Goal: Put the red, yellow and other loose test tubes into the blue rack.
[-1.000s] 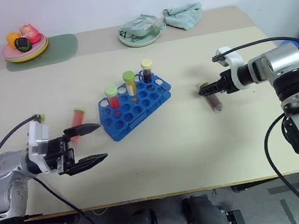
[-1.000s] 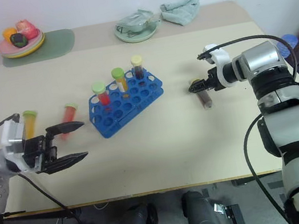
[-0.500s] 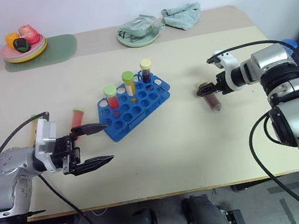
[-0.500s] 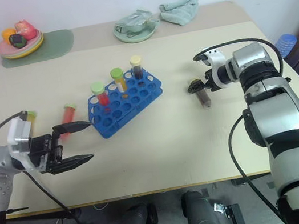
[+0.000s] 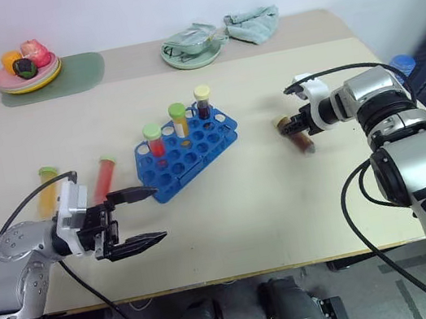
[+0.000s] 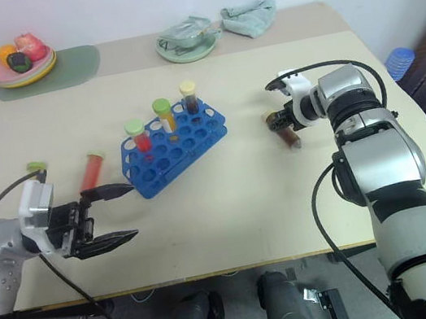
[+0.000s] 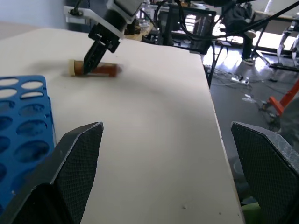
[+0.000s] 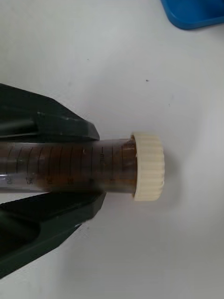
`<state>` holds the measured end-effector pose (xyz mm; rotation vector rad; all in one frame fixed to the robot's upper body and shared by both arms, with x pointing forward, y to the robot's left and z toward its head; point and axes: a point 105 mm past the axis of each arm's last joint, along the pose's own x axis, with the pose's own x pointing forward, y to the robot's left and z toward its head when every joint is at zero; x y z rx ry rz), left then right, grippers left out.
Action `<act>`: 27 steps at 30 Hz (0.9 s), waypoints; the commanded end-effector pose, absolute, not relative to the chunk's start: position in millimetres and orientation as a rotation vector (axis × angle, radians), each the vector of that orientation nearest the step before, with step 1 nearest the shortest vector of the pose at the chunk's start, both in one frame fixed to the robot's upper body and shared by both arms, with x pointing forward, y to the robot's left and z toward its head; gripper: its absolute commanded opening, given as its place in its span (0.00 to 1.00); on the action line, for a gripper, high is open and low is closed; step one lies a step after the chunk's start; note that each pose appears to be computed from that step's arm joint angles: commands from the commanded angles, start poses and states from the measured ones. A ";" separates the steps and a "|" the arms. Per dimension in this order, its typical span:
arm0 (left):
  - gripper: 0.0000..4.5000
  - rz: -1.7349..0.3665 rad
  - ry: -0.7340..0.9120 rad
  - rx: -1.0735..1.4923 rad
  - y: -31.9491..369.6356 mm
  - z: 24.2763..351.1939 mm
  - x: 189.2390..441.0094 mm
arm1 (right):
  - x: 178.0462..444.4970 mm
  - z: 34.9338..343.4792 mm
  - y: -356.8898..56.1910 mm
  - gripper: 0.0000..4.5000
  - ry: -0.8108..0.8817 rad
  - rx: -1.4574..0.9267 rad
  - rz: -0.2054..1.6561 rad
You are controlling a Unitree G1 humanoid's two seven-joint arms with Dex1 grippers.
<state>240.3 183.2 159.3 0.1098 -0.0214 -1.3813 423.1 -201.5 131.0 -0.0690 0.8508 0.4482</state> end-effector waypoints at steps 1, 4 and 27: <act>1.00 -1.379 -0.073 0.121 183.9 169.9 235.9 | 422.0 129.2 -194.0 0.18 0.852 -0.090 0.502; 1.00 -1.359 -0.076 0.118 186.4 169.8 235.1 | 426.4 159.2 -172.5 0.18 0.714 -0.026 0.642; 1.00 -1.092 -0.075 0.090 253.3 173.5 251.8 | 419.4 210.8 -78.4 0.18 -0.386 0.183 0.637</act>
